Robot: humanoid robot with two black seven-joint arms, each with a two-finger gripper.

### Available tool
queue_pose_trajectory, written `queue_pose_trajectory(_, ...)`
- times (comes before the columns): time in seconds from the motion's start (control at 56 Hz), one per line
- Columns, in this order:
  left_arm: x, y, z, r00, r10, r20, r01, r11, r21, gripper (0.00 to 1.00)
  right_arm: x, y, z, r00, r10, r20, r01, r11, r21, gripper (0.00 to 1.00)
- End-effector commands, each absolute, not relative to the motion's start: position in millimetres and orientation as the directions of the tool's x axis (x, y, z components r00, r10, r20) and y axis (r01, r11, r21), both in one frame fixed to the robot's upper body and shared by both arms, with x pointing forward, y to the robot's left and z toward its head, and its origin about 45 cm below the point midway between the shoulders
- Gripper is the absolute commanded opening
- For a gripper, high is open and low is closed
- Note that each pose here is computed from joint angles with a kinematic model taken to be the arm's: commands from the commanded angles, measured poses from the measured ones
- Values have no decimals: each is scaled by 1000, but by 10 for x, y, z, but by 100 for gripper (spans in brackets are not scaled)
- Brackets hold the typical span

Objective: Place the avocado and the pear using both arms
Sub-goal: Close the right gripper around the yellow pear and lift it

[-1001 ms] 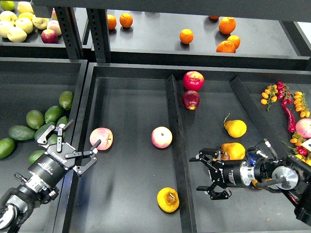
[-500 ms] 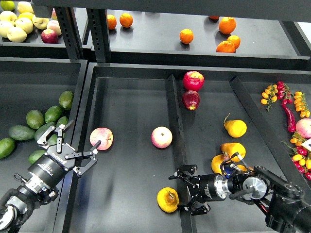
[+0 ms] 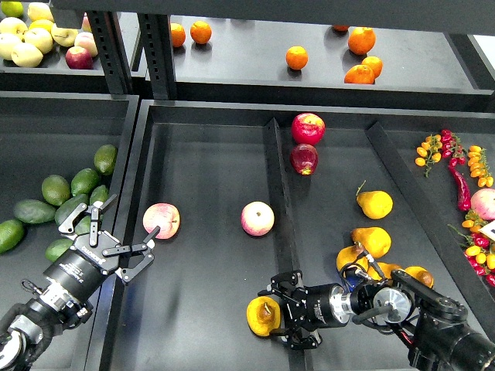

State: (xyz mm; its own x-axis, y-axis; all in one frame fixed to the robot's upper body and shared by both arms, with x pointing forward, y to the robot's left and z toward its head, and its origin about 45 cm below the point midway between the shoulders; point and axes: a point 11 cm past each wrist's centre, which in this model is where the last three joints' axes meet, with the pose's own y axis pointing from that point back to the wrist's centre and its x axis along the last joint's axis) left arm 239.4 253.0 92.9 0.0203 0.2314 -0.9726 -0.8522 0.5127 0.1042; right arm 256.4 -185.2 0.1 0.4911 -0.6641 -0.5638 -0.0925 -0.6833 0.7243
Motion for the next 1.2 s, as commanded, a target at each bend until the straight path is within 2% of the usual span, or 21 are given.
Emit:
queue_pose_trajectory(0.0, 2387, 2536, 925, 18, 231, -973, -853, 511, 105, 99, 2567, -1839, 8, 493, -661, -566, -93, -686, 722, 84)
queue_pose_trajectory(0.679, 2320, 2537, 918, 12, 230, -973, -853, 509, 110, 99, 2489, -1840, -30, 484, -659, -575, -82, -689, 721, 84)
queue_pose_trajectory(1.18, 2293, 2536, 903, 6, 230, -973, -853, 509, 115, 99, 2321, -1864, -131, 430, -667, -608, -78, -699, 711, 48)
